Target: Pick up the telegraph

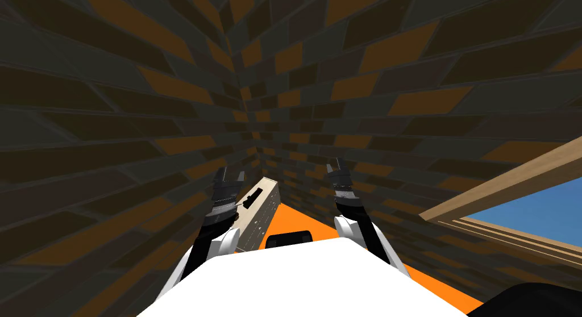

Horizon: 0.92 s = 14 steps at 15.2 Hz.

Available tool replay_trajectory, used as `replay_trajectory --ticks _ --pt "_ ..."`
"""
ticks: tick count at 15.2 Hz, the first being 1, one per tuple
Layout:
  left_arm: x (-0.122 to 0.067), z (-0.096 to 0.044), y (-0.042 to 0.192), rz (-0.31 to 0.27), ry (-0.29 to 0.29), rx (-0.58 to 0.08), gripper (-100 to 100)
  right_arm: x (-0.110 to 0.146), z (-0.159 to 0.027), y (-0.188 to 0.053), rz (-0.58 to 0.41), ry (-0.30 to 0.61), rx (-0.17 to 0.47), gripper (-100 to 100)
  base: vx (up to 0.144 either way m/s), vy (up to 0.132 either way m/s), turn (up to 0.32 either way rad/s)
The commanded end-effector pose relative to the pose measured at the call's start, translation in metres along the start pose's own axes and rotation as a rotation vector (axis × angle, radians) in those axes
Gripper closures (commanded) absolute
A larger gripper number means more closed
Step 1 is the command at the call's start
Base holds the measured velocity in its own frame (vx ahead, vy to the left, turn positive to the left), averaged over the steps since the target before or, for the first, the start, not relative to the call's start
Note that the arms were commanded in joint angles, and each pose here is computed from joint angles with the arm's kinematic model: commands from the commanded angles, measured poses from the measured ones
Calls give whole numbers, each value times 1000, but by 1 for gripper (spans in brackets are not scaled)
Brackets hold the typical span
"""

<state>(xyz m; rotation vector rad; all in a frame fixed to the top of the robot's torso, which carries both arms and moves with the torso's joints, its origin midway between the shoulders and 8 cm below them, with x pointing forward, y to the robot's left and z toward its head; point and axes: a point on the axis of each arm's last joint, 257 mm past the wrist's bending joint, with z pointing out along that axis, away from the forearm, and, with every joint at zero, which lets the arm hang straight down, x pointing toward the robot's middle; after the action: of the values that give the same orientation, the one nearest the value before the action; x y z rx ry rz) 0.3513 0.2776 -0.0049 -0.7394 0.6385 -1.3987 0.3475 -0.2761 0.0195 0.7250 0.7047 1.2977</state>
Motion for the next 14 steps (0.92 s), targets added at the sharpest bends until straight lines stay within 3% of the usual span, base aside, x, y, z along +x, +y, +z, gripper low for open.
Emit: replay_trajectory --ticks 1,8,14 --pt "-2 -1 11 15 27 -39 -100 0 0 0 0 0 0 0 12 -1 -40" --pt "-21 -7 48 37 39 -165 -100 0 0 0 0 0 0 0 31 0 -57" --pt "-49 -18 86 47 6 -300 -100 0 0 0 0 0 0 0 39 5 -65"
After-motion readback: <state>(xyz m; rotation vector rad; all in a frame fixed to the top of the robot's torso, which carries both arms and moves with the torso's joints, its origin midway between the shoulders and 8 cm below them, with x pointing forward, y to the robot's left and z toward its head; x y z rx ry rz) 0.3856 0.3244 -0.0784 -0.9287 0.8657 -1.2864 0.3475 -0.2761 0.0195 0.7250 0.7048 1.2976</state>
